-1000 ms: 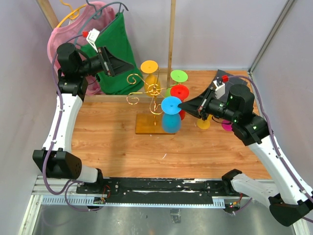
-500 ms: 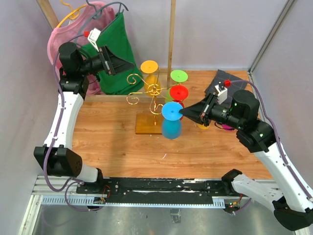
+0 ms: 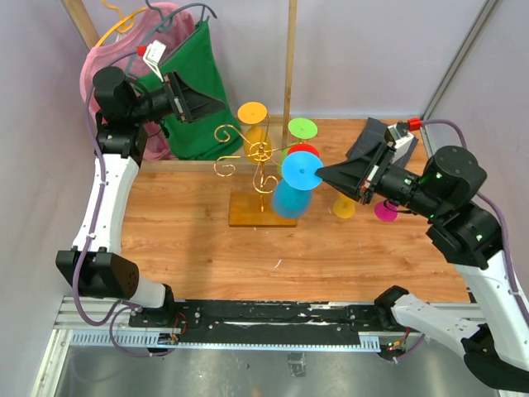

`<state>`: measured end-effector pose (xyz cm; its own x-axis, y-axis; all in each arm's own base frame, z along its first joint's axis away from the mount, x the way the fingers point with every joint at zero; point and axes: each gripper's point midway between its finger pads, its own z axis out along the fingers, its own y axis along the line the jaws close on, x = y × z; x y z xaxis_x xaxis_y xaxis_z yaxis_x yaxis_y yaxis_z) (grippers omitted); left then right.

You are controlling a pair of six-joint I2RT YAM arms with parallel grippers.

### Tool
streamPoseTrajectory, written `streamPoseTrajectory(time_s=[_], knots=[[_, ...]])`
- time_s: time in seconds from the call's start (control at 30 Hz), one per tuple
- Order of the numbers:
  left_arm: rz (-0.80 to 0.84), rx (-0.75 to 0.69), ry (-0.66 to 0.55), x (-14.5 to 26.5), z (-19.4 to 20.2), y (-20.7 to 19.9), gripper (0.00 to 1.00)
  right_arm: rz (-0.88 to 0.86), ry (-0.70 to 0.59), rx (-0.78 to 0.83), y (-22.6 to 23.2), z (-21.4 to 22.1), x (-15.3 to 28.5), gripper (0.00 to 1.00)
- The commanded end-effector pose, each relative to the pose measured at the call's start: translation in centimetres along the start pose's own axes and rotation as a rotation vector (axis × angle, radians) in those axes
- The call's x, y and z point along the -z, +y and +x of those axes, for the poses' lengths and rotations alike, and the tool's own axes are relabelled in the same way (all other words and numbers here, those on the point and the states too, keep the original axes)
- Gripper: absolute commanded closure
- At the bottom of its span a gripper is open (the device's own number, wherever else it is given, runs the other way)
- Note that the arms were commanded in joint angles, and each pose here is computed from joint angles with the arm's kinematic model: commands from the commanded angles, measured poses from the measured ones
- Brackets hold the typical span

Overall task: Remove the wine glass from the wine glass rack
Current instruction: Pick up the wine glass from the wine rack.

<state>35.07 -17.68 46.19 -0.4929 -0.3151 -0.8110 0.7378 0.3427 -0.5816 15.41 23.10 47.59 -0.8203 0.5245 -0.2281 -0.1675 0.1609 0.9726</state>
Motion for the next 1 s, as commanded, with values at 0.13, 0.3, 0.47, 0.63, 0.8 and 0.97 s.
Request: streamPoseTrajectory(time_s=[0.13, 0.3, 0.47, 0.63, 0.8, 0.97], knots=[[0.042, -0.039, -0.043, 0.3, -2.4, -3.2, 0.01, -0.071, -0.047, 0.014, 3.4, -0.4, 1.7, 0.99], [0.054, -0.050, -0.050, 0.3, -3.0, -4.0, 0.01, -0.078, -0.062, 0.027, 4.1, -0.7, 2.2, 0.99], [0.065, -0.042, -0.066, 0.3, -3.5, -4.5, 0.01, -0.134, -0.089, 0.039, 5.3, -1.2, 2.1, 0.99], [0.077, -0.021, -0.113, 0.3, -4.4, -5.2, 0.01, -0.295, -0.110, 0.012, 6.6, -2.5, -0.6, 0.99], [0.047, -0.006, -0.176, 0.6, -5.4, -5.5, 0.01, -0.418, -0.149, 0.051, 8.6, -4.5, -3.5, 0.99], [-0.016, 0.029, -0.273, 1.4, -6.8, -5.3, 0.01, -0.536, -0.210, 0.146, 11.1, -7.1, -5.0, 0.99]])
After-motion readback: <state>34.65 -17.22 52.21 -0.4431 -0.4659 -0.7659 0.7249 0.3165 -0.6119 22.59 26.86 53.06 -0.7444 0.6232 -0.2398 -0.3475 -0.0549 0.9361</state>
